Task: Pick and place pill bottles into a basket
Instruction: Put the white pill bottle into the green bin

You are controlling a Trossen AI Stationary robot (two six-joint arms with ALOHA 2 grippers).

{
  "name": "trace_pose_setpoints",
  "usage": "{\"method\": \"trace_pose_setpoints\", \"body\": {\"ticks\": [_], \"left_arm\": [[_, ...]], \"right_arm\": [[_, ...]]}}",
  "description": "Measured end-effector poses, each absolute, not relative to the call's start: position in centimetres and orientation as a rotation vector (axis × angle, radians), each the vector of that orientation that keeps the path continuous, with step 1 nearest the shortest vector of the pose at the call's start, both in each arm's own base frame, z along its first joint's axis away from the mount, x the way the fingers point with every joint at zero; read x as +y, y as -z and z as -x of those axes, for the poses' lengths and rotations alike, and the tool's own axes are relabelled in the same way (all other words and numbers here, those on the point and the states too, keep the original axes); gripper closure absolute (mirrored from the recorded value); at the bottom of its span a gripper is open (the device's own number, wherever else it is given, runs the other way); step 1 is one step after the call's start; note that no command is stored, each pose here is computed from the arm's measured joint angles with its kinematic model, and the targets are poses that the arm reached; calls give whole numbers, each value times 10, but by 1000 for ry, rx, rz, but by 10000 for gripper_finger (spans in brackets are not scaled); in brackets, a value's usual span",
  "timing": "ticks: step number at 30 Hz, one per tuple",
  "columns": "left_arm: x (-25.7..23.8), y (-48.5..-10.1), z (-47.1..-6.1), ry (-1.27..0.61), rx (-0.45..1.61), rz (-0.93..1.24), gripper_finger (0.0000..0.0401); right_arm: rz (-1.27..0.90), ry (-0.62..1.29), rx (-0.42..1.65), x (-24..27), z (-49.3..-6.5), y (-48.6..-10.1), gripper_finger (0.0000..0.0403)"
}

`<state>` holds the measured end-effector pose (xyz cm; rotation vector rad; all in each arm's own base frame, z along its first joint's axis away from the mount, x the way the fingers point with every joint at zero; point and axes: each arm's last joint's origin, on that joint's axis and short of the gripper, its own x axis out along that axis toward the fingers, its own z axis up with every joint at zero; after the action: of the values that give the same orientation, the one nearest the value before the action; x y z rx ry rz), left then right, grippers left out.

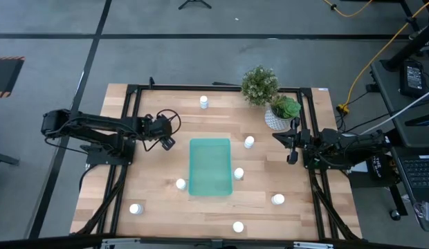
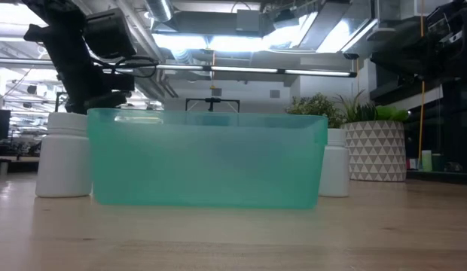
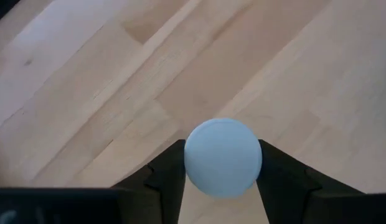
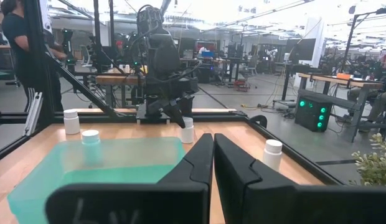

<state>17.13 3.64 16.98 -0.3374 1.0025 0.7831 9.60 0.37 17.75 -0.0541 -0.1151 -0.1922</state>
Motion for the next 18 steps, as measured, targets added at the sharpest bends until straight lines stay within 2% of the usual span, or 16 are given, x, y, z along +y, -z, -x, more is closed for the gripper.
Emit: {"method": "trace_pose_setpoints", "body": {"ticks": [11, 18], "left_arm": [[33, -200, -179, -531, 965, 275, 242], [31, -231, -174, -468, 917, 233, 242]], "right_arm": [[58, 193, -114, 4, -96, -177, 384], [59, 193, -114, 4, -96, -177, 384]]}}
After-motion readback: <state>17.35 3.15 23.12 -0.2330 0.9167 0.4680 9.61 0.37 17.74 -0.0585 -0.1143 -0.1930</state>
